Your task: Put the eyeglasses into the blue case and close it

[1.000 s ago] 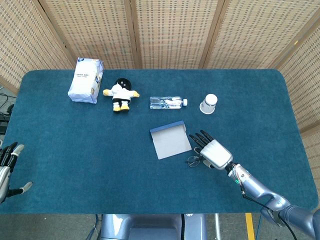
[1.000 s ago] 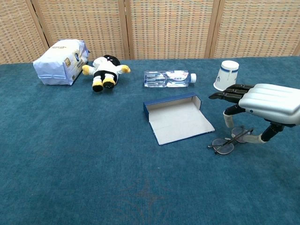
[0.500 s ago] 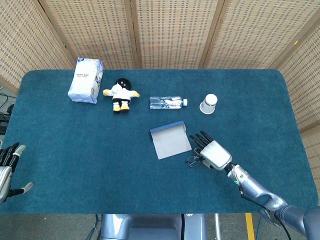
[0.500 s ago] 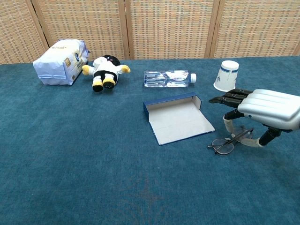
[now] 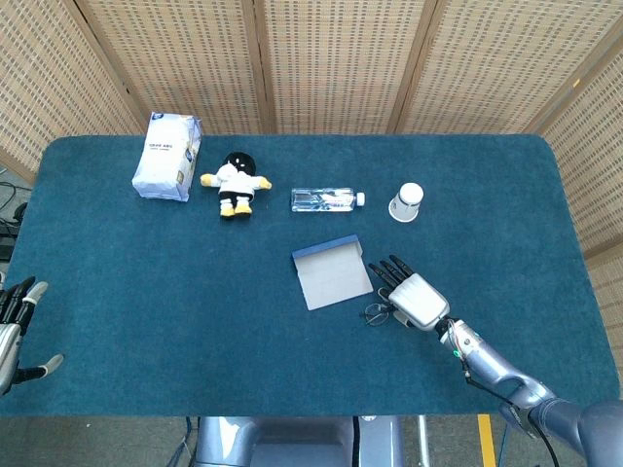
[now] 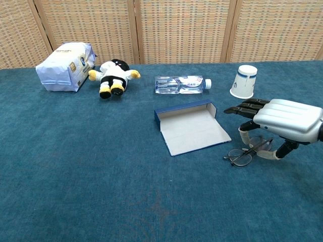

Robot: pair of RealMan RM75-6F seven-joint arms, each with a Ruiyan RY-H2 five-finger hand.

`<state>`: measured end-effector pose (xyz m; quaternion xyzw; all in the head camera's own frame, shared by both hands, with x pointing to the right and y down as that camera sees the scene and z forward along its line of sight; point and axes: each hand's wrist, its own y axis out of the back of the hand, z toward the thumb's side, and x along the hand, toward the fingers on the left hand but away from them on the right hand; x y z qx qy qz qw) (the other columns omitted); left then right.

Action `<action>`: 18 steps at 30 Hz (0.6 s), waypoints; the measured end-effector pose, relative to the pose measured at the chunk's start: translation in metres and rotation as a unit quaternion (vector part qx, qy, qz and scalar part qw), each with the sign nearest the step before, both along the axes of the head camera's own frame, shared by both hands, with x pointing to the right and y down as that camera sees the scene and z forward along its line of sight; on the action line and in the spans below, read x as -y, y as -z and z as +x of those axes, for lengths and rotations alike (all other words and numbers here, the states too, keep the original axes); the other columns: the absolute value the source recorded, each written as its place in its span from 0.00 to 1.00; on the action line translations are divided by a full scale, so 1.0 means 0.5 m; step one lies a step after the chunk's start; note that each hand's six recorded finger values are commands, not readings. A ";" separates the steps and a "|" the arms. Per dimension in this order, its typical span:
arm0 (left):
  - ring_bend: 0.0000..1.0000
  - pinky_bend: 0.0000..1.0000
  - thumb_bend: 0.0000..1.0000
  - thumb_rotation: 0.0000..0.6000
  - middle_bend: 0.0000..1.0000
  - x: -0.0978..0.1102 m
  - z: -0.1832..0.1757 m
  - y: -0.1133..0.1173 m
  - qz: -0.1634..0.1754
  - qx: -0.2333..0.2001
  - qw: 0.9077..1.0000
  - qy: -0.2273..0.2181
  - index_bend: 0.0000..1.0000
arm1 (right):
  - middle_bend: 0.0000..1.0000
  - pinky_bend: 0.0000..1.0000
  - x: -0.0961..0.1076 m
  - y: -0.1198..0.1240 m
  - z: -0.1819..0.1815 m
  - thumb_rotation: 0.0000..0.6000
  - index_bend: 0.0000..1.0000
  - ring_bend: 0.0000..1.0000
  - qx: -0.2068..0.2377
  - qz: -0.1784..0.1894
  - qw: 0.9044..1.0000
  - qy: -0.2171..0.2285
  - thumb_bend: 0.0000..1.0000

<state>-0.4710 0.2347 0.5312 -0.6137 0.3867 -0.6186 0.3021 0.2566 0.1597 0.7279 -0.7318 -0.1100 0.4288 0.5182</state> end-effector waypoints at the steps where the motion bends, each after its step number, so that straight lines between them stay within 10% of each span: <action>1: 0.00 0.00 0.12 1.00 0.00 0.000 0.000 0.000 0.000 0.000 1.000 0.000 0.00 | 0.03 0.04 0.000 -0.001 0.000 1.00 0.47 0.00 0.000 0.000 1.000 0.000 0.39; 18: 0.00 0.00 0.12 1.00 0.00 0.001 -0.001 -0.004 -0.004 0.001 1.000 0.001 0.00 | 0.07 0.05 0.003 -0.014 -0.004 1.00 0.57 0.00 -0.001 -0.007 1.000 -0.012 0.53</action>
